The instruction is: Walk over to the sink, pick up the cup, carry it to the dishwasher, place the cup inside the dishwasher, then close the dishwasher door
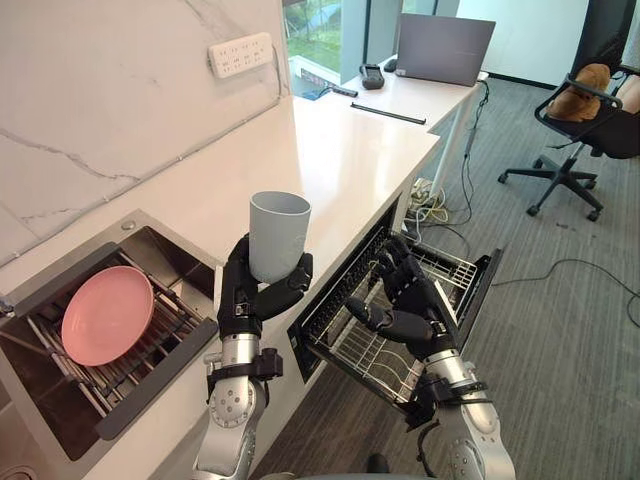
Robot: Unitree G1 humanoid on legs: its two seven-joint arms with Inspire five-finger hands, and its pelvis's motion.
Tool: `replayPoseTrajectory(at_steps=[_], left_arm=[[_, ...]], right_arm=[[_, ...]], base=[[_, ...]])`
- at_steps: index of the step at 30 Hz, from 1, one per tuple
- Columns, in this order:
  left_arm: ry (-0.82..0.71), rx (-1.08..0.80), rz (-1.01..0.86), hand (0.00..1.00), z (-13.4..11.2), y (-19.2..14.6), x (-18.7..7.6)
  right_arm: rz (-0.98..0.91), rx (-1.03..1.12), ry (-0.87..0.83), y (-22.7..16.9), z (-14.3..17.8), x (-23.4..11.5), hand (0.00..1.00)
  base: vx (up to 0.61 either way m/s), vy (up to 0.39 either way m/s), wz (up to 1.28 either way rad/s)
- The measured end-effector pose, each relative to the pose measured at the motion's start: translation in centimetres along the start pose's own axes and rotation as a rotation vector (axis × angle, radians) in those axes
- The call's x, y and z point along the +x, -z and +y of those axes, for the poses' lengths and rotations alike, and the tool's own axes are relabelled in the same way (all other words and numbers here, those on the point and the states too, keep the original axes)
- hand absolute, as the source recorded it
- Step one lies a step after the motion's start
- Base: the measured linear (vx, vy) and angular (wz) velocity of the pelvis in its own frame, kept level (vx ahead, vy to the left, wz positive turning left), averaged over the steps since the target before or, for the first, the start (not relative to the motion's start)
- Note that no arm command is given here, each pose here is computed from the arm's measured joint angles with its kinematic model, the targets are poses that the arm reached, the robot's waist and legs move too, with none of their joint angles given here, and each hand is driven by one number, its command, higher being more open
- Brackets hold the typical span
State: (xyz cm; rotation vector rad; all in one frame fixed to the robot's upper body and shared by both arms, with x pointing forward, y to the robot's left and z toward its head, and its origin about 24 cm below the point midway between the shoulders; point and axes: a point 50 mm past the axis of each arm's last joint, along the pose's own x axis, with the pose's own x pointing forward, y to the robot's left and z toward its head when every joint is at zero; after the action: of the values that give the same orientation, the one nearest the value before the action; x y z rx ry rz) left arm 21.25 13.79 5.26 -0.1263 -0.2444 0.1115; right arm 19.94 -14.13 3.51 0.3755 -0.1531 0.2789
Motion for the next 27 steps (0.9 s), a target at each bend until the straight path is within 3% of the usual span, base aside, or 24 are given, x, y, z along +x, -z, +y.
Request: replayPoseTrajectory(at_steps=[10, 27], left_arm=[[0.083, -0.012, 0.023, 0.00, -1.5, 0.3, -0.4], [0.217, -0.006, 0.045, 0.00, -3.6, 0.8, -1.2]], right_arm=[[-0.048, 0.007, -0.063, -0.8, 1.6, 1.6, 1.00], [-0.064, 0.001, -0.007, -1.2, 1.5, 2.5, 1.00]], base=[[0.00, 0.000, 0.00], [0.00, 0.000, 0.02]])
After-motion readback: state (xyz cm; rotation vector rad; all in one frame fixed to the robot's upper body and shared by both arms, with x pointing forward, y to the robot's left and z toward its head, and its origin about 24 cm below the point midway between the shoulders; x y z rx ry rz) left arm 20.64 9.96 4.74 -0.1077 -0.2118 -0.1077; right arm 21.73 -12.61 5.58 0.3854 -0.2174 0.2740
